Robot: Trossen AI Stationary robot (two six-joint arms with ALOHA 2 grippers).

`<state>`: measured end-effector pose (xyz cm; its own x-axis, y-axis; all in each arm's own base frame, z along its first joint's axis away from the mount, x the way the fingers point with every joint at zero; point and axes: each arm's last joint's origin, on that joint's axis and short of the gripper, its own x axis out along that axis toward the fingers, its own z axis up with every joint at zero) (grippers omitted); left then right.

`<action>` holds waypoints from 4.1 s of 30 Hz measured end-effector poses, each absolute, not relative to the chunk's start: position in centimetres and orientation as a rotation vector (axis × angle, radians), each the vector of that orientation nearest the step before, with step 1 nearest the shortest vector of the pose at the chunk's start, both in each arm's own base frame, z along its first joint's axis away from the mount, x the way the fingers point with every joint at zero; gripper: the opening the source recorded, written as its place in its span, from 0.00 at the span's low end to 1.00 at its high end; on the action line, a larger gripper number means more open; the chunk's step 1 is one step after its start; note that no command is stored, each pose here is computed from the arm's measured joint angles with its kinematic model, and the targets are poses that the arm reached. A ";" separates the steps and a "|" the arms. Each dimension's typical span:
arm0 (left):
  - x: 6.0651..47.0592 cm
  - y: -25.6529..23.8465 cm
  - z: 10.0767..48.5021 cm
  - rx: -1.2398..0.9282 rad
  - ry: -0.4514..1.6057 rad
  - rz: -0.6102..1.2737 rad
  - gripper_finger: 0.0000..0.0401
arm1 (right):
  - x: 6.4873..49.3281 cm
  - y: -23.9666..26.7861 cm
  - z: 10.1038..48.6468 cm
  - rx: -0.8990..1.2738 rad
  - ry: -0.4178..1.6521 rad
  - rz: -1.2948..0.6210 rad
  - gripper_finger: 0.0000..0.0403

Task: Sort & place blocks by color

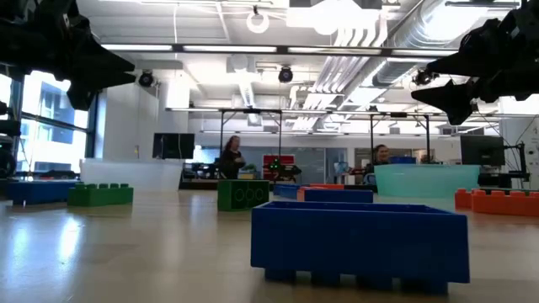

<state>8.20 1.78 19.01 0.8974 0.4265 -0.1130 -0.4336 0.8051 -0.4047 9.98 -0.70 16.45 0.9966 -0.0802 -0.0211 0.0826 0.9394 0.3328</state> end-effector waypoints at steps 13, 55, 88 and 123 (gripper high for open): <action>8.2 1.8 19.0 -0.438 0.017 0.461 0.25 | 10.0 -0.7 16.5 0.340 0.007 -0.083 0.69; 8.2 1.8 19.1 -0.438 0.007 0.463 0.25 | 10.0 -0.7 16.4 0.340 0.008 -0.083 0.69; 7.8 1.6 24.0 -0.528 -0.299 0.332 0.25 | 10.0 -0.7 16.5 0.340 0.007 -0.083 0.69; 13.6 1.9 37.7 -0.639 0.628 0.549 0.48 | 10.0 -0.7 16.5 0.340 0.007 -0.083 0.69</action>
<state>13.60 1.93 37.71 0.6826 0.2708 -0.6788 -0.6366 0.6764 -0.3703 9.98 -0.69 16.45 0.9966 -0.0800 -0.0210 0.0824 0.9394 0.3328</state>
